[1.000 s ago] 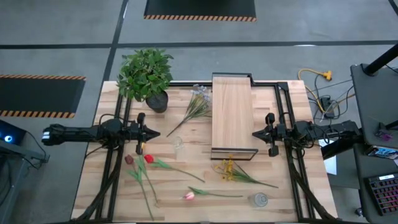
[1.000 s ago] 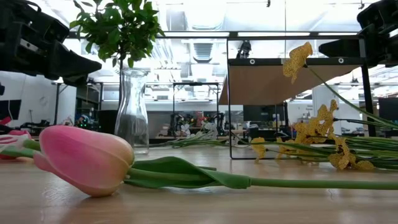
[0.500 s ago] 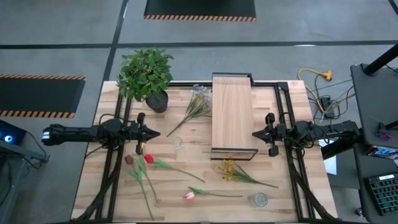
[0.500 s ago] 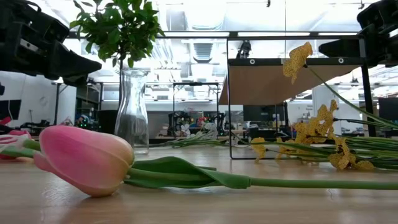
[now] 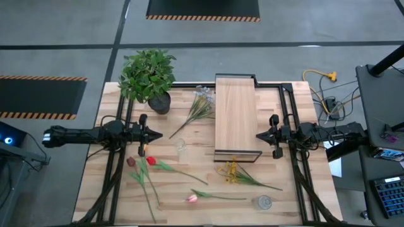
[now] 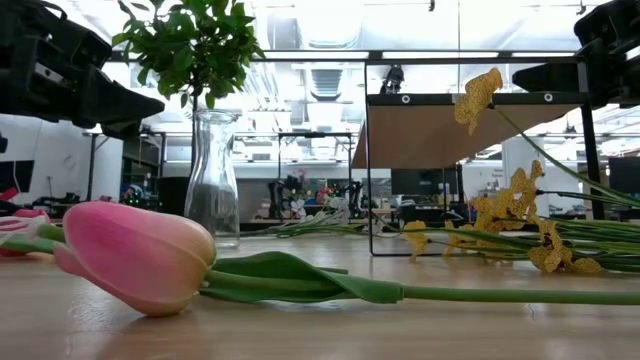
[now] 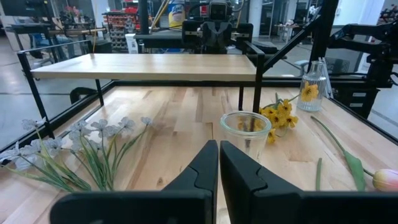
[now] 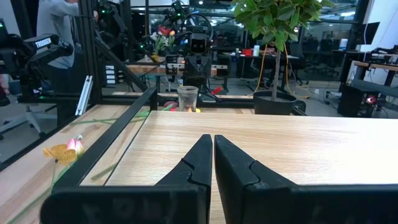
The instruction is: Pick and place flowers into a vace then onto a shelf
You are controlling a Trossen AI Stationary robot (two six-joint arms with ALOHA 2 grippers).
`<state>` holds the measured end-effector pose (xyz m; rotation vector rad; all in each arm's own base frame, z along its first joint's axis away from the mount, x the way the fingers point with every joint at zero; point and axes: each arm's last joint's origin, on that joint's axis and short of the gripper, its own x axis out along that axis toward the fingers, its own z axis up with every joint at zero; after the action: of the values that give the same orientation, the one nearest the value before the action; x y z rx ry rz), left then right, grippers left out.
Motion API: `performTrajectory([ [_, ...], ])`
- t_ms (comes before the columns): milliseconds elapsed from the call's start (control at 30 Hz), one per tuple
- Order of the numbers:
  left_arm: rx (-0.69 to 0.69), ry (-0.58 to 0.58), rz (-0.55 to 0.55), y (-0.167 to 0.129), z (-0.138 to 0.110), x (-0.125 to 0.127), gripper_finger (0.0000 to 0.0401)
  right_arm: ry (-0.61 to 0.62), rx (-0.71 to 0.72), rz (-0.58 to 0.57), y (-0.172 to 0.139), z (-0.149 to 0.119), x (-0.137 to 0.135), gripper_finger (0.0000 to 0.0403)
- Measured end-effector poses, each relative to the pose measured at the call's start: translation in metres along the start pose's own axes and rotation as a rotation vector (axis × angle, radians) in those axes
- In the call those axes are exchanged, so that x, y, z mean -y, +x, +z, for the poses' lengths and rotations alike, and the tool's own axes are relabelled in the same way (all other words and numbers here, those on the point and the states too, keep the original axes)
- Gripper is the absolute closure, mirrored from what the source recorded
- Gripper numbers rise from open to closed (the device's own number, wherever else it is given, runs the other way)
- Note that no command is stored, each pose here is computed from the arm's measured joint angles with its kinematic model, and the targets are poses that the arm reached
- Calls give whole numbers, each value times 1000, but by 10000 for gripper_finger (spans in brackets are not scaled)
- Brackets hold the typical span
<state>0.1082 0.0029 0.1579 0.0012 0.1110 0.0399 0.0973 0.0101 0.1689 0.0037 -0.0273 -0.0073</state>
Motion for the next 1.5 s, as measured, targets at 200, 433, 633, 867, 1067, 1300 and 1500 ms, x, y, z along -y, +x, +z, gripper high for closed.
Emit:
performTrajectory([
  [200,0,0,0,0,0,0,401,0,0,0,0,0,0,394],
  [433,-1,-14,0,0,0,0,401,-2,0,0,0,0,0,394],
  [633,0,-15,0,0,0,0,401,-2,0,0,0,0,0,394],
  [867,0,-15,0,0,0,0,401,-2,1,0,0,0,0,394],
  [1067,7,-15,1,0,1,0,401,1,6,0,0,1,0,394],
  [1300,6,-15,1,0,1,0,401,-1,43,-1,0,4,0,394],
  [1500,6,-15,1,0,1,0,401,61,316,75,-5,30,-1,393],
])
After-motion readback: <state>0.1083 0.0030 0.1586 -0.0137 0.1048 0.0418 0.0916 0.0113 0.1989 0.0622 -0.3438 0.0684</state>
